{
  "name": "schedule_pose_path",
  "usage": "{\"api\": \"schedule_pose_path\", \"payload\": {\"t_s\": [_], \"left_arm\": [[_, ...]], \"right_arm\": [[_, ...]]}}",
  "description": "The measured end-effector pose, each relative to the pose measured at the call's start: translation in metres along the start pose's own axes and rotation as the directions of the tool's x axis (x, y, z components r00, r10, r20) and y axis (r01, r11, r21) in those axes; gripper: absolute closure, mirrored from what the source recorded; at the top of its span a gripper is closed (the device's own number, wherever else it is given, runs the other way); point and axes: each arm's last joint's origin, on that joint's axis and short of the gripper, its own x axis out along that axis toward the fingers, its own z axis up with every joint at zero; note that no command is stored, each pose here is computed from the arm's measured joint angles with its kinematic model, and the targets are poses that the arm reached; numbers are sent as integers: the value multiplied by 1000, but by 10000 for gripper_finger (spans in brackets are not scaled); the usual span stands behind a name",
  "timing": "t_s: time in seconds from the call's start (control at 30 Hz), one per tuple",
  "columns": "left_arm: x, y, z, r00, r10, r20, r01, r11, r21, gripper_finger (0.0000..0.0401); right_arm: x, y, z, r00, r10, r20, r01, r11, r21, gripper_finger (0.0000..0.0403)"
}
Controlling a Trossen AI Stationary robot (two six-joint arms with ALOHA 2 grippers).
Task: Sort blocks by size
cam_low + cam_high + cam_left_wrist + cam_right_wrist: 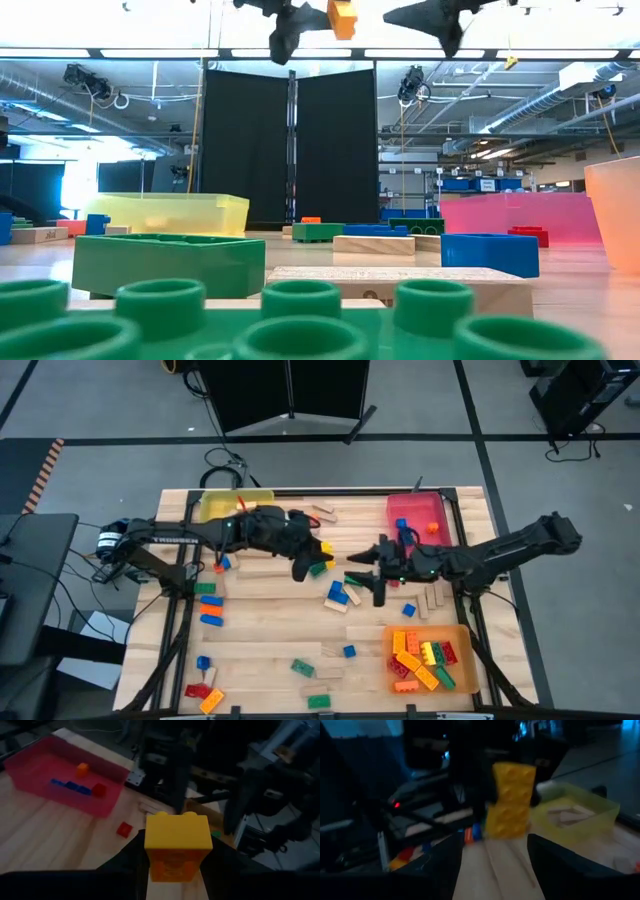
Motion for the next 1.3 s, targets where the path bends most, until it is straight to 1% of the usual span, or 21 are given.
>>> {"api": "schedule_pose_path", "payload": {"t_s": [0.1,0.2,0.37,0.5,0.57,0.67,0.77,0.83,1.0,1.1,1.2,1.3], "left_arm": [[-1,0,2,998,-60,-7,60,998,14,262],[-2,0,4,994,-112,-12,112,994,19,260],[-3,2,3,986,-162,-48,165,984,62,255],[-4,1,2,983,-174,-63,178,982,64,254],[-3,0,6,982,-186,-31,188,978,88,254],[-4,0,6,981,-192,-34,194,976,97,253],[-3,0,5,981,-192,-37,195,974,115,253],[-3,0,5,981,-192,-38,195,974,117,253],[-4,-1,7,979,-201,-17,202,972,122,252],[-4,-2,9,978,-208,-2,206,970,128,252],[-4,-1,9,979,-204,-3,203,971,126,249],[-3,-1,9,981,-195,-1,193,973,125,239]], "right_arm": [[13,-3,1,999,-17,30,16,1000,23,162],[24,-6,-1,999,-38,22,36,997,69,154],[40,-4,-2,999,-35,1,35,997,72,133],[52,0,-4,1000,-10,-4,10,997,82,114],[58,3,-1,1000,18,13,-19,996,92,107],[61,6,3,999,47,24,-49,993,103,102],[61,6,4,999,43,32,-46,993,105,102],[60,5,5,999,23,36,-27,994,106,106],[61,5,4,999,20,36,-24,991,130,122],[61,5,4,999,19,36,-23,991,129,138],[61,4,5,999,14,37,-19,992,127,169],[62,2,5,999,11,39,-16,992,127,216]]}}
